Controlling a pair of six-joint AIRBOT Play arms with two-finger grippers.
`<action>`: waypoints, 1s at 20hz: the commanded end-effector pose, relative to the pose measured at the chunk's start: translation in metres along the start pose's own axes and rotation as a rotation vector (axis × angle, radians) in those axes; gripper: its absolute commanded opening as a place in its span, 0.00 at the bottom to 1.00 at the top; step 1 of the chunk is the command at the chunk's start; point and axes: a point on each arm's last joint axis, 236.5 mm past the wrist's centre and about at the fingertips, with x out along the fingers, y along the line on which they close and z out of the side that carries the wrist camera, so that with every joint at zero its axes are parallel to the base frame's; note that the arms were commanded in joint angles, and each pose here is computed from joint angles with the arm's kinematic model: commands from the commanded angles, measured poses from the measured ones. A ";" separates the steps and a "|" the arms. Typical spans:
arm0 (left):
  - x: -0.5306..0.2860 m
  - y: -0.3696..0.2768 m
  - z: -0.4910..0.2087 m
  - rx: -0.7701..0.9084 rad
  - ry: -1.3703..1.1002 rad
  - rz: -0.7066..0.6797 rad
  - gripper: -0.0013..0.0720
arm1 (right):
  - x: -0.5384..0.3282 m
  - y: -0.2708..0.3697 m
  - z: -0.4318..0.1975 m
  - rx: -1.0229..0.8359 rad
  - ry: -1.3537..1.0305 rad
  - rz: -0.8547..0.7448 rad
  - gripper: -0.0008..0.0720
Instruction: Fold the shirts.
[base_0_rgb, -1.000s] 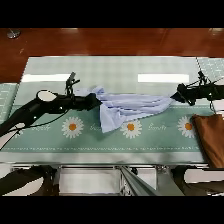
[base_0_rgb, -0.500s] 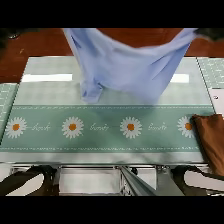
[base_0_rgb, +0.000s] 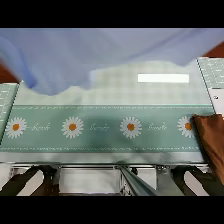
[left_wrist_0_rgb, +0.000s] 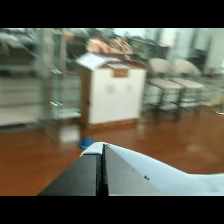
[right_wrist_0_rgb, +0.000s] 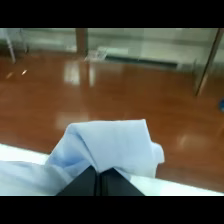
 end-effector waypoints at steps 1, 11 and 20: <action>-0.064 -0.018 0.036 0.184 -0.088 0.170 0.05 | -0.076 0.017 0.008 -0.065 -0.087 -0.074 0.04; -0.052 0.022 -0.042 0.074 0.126 0.237 0.05 | -0.042 0.013 -0.076 0.029 0.186 -0.028 0.04; 0.078 0.121 -0.319 -0.361 0.610 0.172 0.05 | 0.157 -0.042 -0.281 0.318 0.603 0.063 0.04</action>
